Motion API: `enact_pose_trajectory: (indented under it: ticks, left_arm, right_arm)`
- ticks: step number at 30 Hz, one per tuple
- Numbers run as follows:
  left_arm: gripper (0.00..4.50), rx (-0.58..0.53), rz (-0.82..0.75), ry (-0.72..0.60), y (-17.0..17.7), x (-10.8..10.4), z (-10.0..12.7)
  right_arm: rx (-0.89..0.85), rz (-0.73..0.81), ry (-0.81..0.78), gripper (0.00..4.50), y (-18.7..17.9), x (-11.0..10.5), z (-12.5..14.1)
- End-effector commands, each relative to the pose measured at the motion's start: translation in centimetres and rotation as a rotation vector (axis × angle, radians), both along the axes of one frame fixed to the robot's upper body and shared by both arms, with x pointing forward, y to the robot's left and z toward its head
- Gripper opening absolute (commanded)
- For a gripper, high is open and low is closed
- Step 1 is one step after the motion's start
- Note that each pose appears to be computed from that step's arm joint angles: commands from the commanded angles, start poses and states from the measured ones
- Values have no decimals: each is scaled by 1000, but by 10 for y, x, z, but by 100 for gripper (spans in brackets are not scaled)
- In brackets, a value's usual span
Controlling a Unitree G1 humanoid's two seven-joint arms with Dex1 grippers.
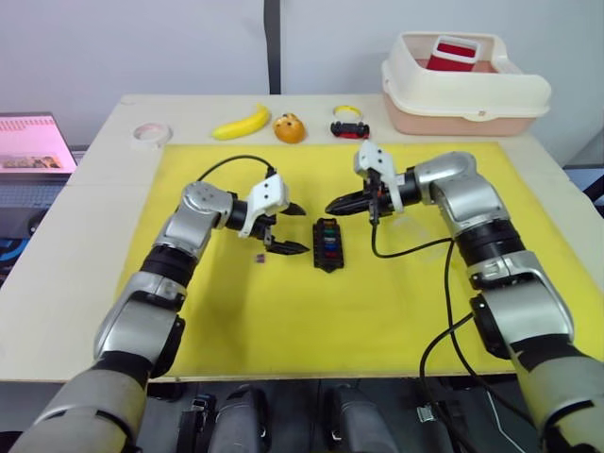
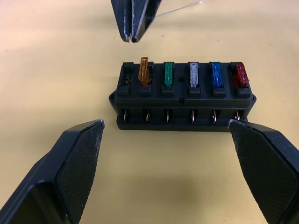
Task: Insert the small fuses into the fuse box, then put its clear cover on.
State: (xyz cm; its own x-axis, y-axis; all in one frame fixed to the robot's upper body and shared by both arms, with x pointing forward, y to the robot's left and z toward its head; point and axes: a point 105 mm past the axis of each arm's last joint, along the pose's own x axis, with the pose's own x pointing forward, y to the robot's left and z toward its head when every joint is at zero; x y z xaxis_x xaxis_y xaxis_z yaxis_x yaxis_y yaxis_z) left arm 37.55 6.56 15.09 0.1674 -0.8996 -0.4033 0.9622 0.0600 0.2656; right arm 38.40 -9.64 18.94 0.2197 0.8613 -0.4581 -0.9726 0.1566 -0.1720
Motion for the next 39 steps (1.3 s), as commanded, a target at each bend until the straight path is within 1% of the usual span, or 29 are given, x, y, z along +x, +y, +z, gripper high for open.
enact_pose_trajectory:
  ticks: [1,13,24,30,39]
  left_arm:
    - [450,-3,-11,-39,-1,1,10]
    - [450,-4,-8,-38,-1,1,10]
    - [450,-3,-3,-40,1,1,10]
    - [450,-3,0,-40,1,1,11]
    - [450,-4,-4,-39,2,0,11]
  right_arm:
    - [34,8,-42,4,4,-1,7]
    - [54,-19,-6,4,2,2,-8]
    - [1,-38,35,4,-6,3,-31]
    - [-18,-44,50,4,-8,3,-39]
    - [-93,-42,69,4,-14,1,-54]
